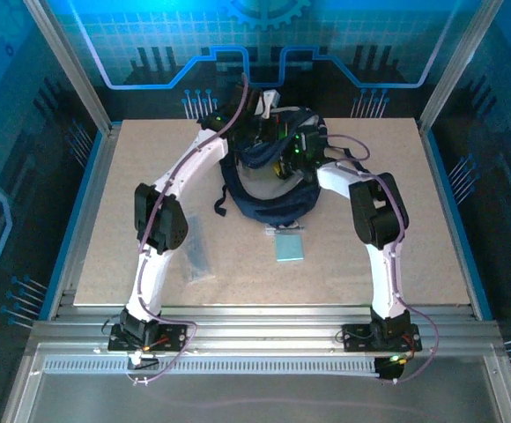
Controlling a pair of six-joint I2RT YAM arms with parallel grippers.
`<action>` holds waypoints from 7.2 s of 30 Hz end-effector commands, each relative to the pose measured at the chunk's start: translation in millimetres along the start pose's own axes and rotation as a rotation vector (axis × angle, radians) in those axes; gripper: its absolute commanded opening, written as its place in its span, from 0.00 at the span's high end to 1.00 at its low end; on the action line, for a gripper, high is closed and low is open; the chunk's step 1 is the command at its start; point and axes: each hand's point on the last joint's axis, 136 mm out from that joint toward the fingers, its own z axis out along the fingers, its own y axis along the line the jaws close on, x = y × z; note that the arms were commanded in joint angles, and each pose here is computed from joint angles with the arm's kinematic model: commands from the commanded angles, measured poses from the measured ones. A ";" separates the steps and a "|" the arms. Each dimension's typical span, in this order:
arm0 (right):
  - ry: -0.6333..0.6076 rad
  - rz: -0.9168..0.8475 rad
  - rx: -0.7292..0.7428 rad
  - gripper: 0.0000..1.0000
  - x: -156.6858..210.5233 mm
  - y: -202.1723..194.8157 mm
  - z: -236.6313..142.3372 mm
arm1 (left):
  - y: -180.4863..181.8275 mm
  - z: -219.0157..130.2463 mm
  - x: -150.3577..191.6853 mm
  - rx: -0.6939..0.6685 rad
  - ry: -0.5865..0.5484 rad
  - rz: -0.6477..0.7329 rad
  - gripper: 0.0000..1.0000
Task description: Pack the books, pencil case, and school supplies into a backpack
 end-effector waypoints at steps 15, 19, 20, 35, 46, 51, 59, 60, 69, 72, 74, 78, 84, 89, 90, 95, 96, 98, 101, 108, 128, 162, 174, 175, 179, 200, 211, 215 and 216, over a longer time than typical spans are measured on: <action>0.236 -0.503 0.308 0.00 81.5 -46.8 -202.9 | -19.5 -3.7 -5.4 0.056 -0.054 -0.039 1.00; 0.296 -0.639 0.364 0.01 116.0 -66.2 -231.4 | -14.1 -1.5 0.7 0.047 -0.047 -0.045 1.00; 0.317 -0.669 0.362 0.01 126.6 -68.5 -234.0 | -13.0 -1.6 1.6 0.044 -0.044 -0.045 1.00; 0.522 -1.096 0.419 0.00 270.0 -89.3 -145.9 | 93.7 -109.2 5.2 -0.138 -0.125 -0.232 0.10; 0.597 -1.299 0.607 0.00 342.0 -114.0 -56.9 | 180.8 -239.4 54.8 -0.360 -0.347 -0.451 0.01; 0.564 -1.349 0.729 0.00 346.3 -135.3 -33.5 | 213.5 -265.1 72.5 -0.400 -0.400 -0.546 0.01; 0.587 -1.383 0.764 0.00 357.3 -150.7 -18.0 | 227.1 -265.1 76.0 -0.368 -0.416 -0.594 0.01; 0.603 -1.385 0.767 0.00 359.3 -155.7 -16.5 | 227.3 -263.7 75.8 -0.363 -0.414 -0.595 0.01; 0.608 -1.491 0.999 0.02 328.8 -207.5 -21.9 | 226.0 -256.8 77.2 -0.326 -0.396 -0.619 0.01; 0.600 -1.481 1.069 0.13 310.5 -217.2 -31.7 | 224.6 -254.8 78.6 -0.324 -0.388 -0.617 0.01; 0.597 -1.462 1.055 0.23 303.3 -218.7 -36.5 | 222.6 -250.5 81.0 -0.326 -0.372 -0.608 0.01; 0.579 -1.422 1.005 0.43 287.6 -205.2 -49.4 | 212.0 -232.0 86.7 -0.331 -0.322 -0.569 0.01; 0.559 -1.471 0.945 0.53 272.7 -177.9 -63.8 | 197.5 -206.9 94.4 -0.321 -0.261 -0.539 0.01; 0.557 -1.483 0.849 0.59 272.8 -148.6 -70.0 | 190.3 -201.3 97.1 -0.312 -0.251 -0.535 0.01; 0.559 -1.482 0.837 0.59 272.9 -144.7 -71.2 | 188.9 -201.3 96.7 -0.311 -0.251 -0.533 0.01; 0.574 -1.465 0.804 0.68 270.4 -140.3 -75.5 | 182.1 -199.9 96.0 -0.307 -0.248 -0.519 0.01; 0.576 -1.462 0.804 0.70 269.1 -141.3 -76.0 | 181.3 -199.2 95.9 -0.306 -0.247 -0.517 0.01; 0.582 -1.458 0.808 0.76 266.4 -143.5 -76.5 | 180.0 -198.3 96.3 -0.306 -0.245 -0.515 0.01; 0.588 -1.456 0.815 0.78 264.1 -145.7 -78.1 | 179.3 -196.8 98.4 -0.306 -0.238 -0.516 0.01; 0.582 -1.448 0.785 1.00 262.3 -138.8 -81.7 | 178.2 -190.3 104.0 -0.309 -0.216 -0.510 0.01; 0.603 -1.511 0.798 0.00 233.1 -159.2 -51.4 | 175.6 -192.4 104.1 -0.317 -0.207 -0.499 0.01; 0.673 -1.470 0.661 0.84 256.2 -137.1 -74.4 | 172.3 -206.4 100.0 -0.352 -0.225 -0.461 0.01; 0.775 -1.315 0.474 1.00 270.0 -113.4 -89.8 | 172.5 -210.4 98.9 -0.372 -0.220 -0.441 0.01; 0.802 -1.287 0.420 1.00 275.3 -105.5 -95.9 | 172.1 -210.9 97.8 -0.373 -0.220 -0.436 0.01; 0.873 -1.172 0.235 1.00 283.4 -74.5 -121.1 | 169.9 -213.6 93.9 -0.376 -0.219 -0.410 0.01; 0.047 -0.646 0.344 1.00 -11.7 -53.8 -254.6 | 42.8 -103.5 104.0 -0.234 -0.046 0.087 0.03; -0.120 -0.398 0.410 1.00 -72.9 -132.3 -315.1 | -2.4 8.3 130.1 -0.267 0.173 0.484 0.02; -0.112 -0.377 0.393 1.00 -70.7 -141.7 -317.9 | 12.3 37.3 125.1 -0.339 0.186 0.555 0.04; -0.108 -0.381 0.391 1.00 -70.1 -141.5 -317.6 | 17.1 43.4 123.9 -0.358 0.188 0.572 0.05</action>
